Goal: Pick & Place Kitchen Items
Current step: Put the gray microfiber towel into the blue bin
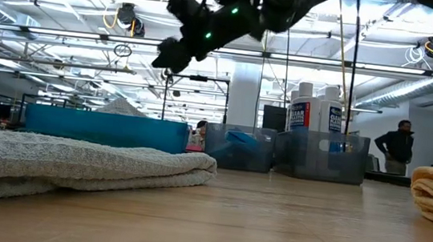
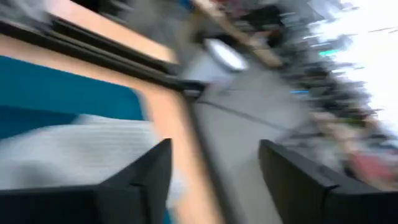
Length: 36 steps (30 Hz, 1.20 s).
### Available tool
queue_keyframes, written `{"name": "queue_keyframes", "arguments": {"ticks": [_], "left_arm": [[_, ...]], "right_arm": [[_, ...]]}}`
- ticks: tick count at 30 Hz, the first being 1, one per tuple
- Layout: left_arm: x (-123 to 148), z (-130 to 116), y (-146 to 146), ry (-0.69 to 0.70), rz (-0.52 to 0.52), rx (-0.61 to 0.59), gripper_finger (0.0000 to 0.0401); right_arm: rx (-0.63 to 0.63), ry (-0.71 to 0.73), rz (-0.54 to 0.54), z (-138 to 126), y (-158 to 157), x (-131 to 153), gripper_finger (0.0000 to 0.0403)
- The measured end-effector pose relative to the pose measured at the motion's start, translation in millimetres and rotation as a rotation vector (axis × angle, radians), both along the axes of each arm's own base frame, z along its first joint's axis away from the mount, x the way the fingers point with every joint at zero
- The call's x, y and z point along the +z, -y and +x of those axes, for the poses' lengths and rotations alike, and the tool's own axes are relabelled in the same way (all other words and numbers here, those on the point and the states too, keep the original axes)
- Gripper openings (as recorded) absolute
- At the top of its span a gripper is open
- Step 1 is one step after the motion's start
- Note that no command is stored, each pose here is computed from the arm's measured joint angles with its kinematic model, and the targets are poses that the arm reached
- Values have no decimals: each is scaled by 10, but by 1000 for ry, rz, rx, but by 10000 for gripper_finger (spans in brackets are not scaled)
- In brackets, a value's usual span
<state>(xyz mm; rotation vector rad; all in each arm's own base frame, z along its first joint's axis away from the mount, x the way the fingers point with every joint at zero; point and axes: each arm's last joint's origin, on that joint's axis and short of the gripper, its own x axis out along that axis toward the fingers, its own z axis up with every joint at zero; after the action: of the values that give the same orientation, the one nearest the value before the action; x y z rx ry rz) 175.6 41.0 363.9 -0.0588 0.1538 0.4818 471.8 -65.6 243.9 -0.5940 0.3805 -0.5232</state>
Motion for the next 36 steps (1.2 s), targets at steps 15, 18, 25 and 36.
{"name": "queue_keyframes", "arguments": {"ticks": [15, 18, 25, 36], "left_arm": [[-87, 5, -23, -94, 12, 73, 72], [-98, 14, -24, -99, 3, 74, 72], [-197, 129, -45, -140, -50, 81, 72], [-654, 339, -126, -458, -186, 127, 72]], "right_arm": [[363, 64, 504, 134, 414, -595, 1], [347, 9, 539, 205, 427, -818, 1], [309, -120, 552, 229, 439, -928, 0], [305, -218, 512, -294, 220, 246, 0]]}}
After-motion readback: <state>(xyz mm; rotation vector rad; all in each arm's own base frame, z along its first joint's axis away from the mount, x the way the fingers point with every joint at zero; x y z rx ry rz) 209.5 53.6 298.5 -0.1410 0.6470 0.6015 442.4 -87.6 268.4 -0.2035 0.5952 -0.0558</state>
